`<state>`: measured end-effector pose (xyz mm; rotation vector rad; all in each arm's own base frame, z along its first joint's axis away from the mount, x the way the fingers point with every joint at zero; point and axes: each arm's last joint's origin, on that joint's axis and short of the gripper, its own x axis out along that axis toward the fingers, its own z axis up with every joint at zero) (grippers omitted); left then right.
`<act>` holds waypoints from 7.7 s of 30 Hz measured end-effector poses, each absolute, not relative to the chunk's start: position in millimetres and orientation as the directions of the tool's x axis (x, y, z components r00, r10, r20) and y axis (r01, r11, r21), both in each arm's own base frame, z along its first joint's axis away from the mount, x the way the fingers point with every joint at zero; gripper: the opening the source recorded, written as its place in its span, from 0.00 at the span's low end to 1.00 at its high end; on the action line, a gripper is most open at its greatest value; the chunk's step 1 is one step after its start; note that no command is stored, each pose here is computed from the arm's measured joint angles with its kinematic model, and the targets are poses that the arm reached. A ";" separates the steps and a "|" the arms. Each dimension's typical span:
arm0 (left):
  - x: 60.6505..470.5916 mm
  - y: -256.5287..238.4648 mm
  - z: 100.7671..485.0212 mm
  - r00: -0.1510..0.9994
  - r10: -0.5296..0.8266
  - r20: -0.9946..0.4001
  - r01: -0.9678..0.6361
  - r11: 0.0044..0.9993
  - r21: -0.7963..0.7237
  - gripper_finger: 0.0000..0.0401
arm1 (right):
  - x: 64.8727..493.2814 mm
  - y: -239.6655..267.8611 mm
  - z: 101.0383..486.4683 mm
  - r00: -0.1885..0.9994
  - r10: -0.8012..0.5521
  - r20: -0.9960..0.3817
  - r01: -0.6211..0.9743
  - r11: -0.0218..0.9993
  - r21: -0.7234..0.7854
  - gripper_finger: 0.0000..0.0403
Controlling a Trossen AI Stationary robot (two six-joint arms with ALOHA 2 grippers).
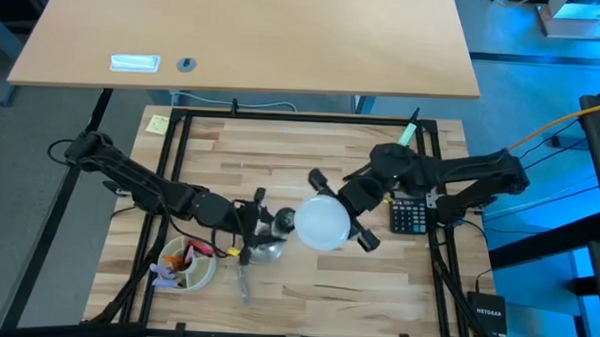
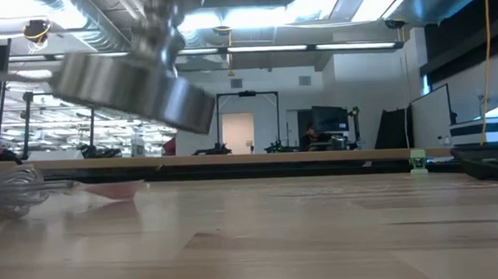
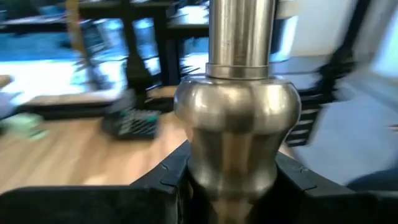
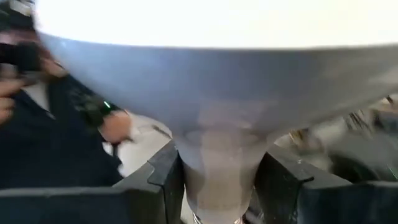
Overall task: Screw lightbulb
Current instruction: Remove the white lightbulb from the silver lamp, then return to Home Position
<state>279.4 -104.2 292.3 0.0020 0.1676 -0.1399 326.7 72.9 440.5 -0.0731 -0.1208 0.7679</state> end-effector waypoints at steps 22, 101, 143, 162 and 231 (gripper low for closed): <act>304.9 -21.4 244.7 0.985 0.162 -0.059 -0.152 0.977 0.147 0.30 | 299.4 97.3 369.2 0.878 0.275 -0.392 -0.337 0.937 -0.096 0.38; 250.2 -22.9 248.1 0.880 0.071 -0.470 -0.161 0.975 -0.153 0.65 | 305.5 -6.2 143.4 0.052 -0.139 -0.989 0.069 0.988 -0.135 0.58; 165.2 -4.2 246.2 0.985 0.169 -0.040 -0.171 0.982 -0.084 0.65 | 143.4 9.8 250.4 0.978 -0.081 -0.191 0.098 0.992 0.081 0.25; 140.5 -2.4 210.2 0.985 0.170 -0.001 -0.169 0.981 -0.096 0.65 | 133.1 7.9 237.9 0.994 -0.106 -0.024 0.108 0.989 0.098 0.24; 97.5 -0.9 167.7 1.000 0.014 0.018 -0.013 0.998 -0.057 0.65 | 98.9 10.6 165.3 0.994 0.113 -0.010 -0.112 0.993 0.048 0.24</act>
